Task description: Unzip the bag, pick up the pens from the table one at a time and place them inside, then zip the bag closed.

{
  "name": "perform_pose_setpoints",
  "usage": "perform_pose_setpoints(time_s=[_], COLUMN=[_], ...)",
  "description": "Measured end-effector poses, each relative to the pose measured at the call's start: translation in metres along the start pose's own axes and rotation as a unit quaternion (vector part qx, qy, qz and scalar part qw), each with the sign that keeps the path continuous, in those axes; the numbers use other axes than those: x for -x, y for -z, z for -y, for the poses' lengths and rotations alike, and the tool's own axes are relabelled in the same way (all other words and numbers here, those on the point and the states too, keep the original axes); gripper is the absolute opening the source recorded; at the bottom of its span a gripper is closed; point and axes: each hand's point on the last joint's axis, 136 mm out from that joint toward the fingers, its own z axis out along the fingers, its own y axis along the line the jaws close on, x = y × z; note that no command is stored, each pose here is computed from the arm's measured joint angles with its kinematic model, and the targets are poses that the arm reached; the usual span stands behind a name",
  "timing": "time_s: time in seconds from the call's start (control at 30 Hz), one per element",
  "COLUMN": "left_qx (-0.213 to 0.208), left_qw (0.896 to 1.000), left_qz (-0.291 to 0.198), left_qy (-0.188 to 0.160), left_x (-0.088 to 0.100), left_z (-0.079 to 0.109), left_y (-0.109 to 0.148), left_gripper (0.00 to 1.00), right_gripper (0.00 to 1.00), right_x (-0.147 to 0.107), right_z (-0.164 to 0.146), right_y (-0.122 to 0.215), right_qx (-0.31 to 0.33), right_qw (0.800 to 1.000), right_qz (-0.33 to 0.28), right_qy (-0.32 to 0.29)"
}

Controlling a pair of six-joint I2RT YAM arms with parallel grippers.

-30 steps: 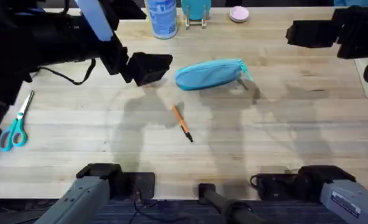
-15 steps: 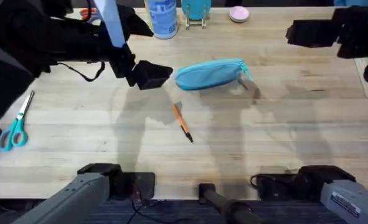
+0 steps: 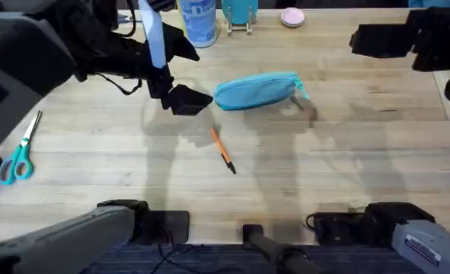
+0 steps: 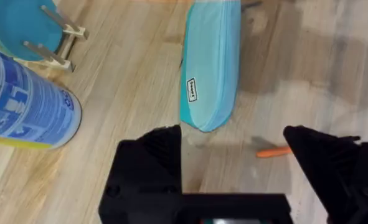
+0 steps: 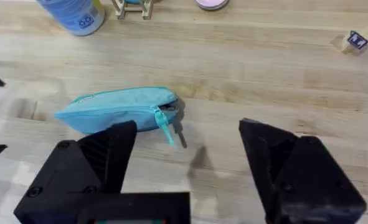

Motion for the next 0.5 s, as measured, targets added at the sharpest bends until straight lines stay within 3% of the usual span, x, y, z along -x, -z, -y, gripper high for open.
perform_pose_setpoints(time_s=[0.5], left_qx=[-0.046], left_qw=[0.999], left_qz=[0.018], left_qy=[0.004], left_x=[-0.024], left_z=[-0.016], left_y=[-0.042], left_gripper=[0.995], right_gripper=[0.997], right_x=[0.000], right_z=[0.000], right_y=[0.000], right_qx=[0.000], right_qw=[1.000], right_qz=[0.000], right_qy=[0.000])
